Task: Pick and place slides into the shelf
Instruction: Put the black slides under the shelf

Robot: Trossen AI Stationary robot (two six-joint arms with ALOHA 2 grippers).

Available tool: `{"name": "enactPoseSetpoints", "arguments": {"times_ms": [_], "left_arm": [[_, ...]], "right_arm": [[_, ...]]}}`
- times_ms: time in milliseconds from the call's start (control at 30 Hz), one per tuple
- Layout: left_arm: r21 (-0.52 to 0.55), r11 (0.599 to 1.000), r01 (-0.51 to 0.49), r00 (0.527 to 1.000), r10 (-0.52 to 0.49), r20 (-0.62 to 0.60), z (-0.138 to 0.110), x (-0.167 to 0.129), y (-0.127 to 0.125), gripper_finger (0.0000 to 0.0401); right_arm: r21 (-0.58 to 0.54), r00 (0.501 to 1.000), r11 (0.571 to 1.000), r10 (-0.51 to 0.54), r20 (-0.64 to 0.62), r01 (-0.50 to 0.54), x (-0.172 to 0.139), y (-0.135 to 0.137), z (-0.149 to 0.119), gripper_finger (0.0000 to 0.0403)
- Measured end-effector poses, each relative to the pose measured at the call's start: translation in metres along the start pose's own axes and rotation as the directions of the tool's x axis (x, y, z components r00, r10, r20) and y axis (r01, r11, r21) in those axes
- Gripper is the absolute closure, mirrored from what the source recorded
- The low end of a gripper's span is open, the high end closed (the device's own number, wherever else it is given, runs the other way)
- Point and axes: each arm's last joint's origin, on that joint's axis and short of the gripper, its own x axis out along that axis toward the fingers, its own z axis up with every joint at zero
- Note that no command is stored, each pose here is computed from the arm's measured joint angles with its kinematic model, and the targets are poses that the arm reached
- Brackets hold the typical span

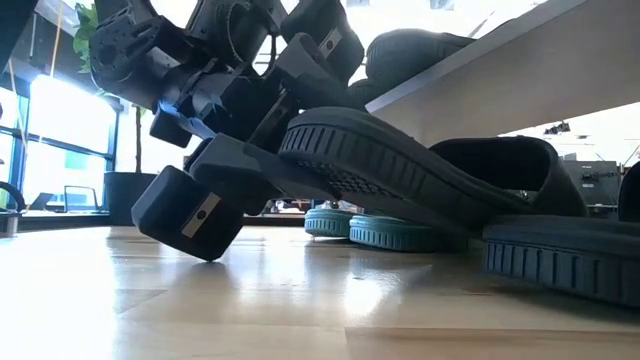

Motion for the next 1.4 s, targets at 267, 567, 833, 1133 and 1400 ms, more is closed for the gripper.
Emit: {"name": "enactPoseSetpoints", "arguments": {"times_ms": [267, 567, 833, 1133, 1400], "left_arm": [[0.036, 0.999, -0.003, 0.999, 0.002, 0.05, -0.006, -0.008, -0.012, 0.0242], [0.047, 0.979, -0.2, 0.966, 0.19, 0.174, -0.012, -0.024, -0.012, 0.0247], [0.128, 0.884, -0.45, 0.854, 0.385, 0.35, -0.012, -0.022, -0.031, 0.0247], [0.171, 0.686, -0.707, 0.657, 0.546, 0.52, -0.019, -0.032, -0.068, 0.0247], [0.164, 0.605, -0.779, 0.593, 0.626, 0.506, -0.04, -0.034, -0.08, 0.0247]], "right_arm": [[0.019, 1.0, 1.0, 0.0, -0.001, 0.0, 0.0, 0.0, 0.0, 0.0403], [0.015, 1.0, 1.0, -0.001, -0.001, 0.001, 0.0, 0.0, 0.0, 0.0403], [0.015, 1.0, 1.0, -0.003, -0.004, 0.003, 0.0, 0.0, 0.0, 0.0403], [0.015, 1.0, 1.0, -0.003, -0.01, 0.003, 0.0, -0.001, -0.001, 0.0403], [0.021, 1.0, 1.0, -0.014, -0.027, 0.015, 0.0, -0.002, -0.002, 0.0403]]}}
